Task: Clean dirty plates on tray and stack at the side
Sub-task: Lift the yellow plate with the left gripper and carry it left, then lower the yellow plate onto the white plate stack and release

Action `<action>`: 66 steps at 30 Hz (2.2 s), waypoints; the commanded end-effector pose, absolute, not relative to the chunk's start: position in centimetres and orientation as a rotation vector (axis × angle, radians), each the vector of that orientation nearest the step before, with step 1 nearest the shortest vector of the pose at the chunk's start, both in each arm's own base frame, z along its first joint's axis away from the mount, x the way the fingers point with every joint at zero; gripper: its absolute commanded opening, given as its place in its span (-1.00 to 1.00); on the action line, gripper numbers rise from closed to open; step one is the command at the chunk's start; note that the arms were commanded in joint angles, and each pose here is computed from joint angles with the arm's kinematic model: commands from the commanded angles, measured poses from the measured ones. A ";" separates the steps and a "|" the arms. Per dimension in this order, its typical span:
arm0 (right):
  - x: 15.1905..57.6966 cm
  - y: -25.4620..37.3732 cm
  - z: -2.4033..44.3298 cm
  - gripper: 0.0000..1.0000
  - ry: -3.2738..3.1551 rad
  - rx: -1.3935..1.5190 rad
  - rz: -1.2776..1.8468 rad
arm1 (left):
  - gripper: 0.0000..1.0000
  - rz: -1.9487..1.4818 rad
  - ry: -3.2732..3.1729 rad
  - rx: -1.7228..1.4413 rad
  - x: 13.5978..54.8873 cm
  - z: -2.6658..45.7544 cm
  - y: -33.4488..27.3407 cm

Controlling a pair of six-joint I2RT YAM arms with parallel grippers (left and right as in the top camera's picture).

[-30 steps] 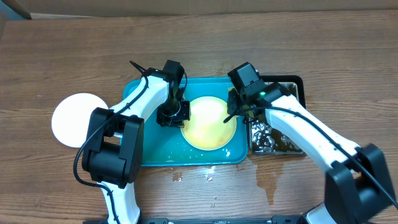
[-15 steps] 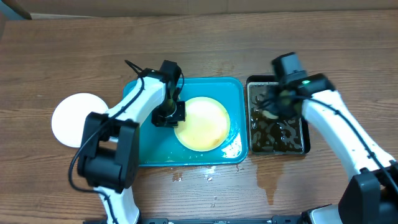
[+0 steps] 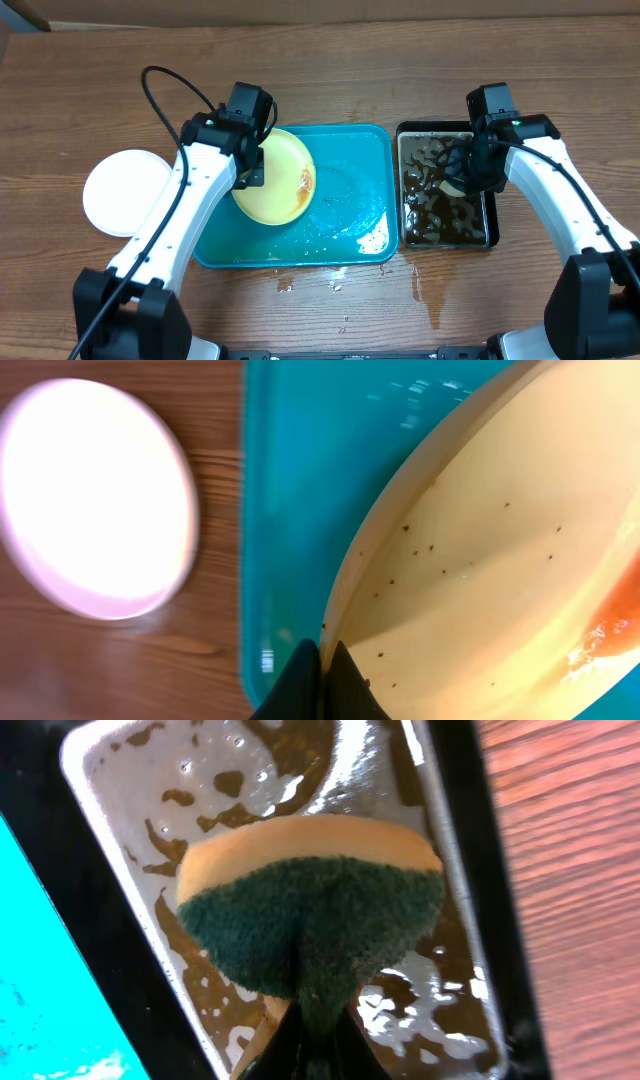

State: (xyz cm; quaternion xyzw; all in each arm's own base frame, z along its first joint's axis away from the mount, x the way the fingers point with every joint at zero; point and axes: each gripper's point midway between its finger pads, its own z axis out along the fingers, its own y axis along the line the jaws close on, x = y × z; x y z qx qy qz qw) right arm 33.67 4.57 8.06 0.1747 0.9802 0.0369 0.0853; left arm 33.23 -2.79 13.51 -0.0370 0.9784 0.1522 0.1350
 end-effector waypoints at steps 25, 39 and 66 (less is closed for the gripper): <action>31.8 7.9 4.2 -0.93 3.027 0.488 0.395 | -0.92 1.126 2.149 0.166 33.7 24.6 -5.8; 31.8 7.9 4.2 -0.92 3.027 0.488 0.395 | -0.92 1.030 2.232 0.074 33.7 23.1 -5.2; 31.7 7.9 4.2 -0.92 3.032 0.483 0.393 | -0.92 0.146 2.507 -1.425 28.4 13.1 20.3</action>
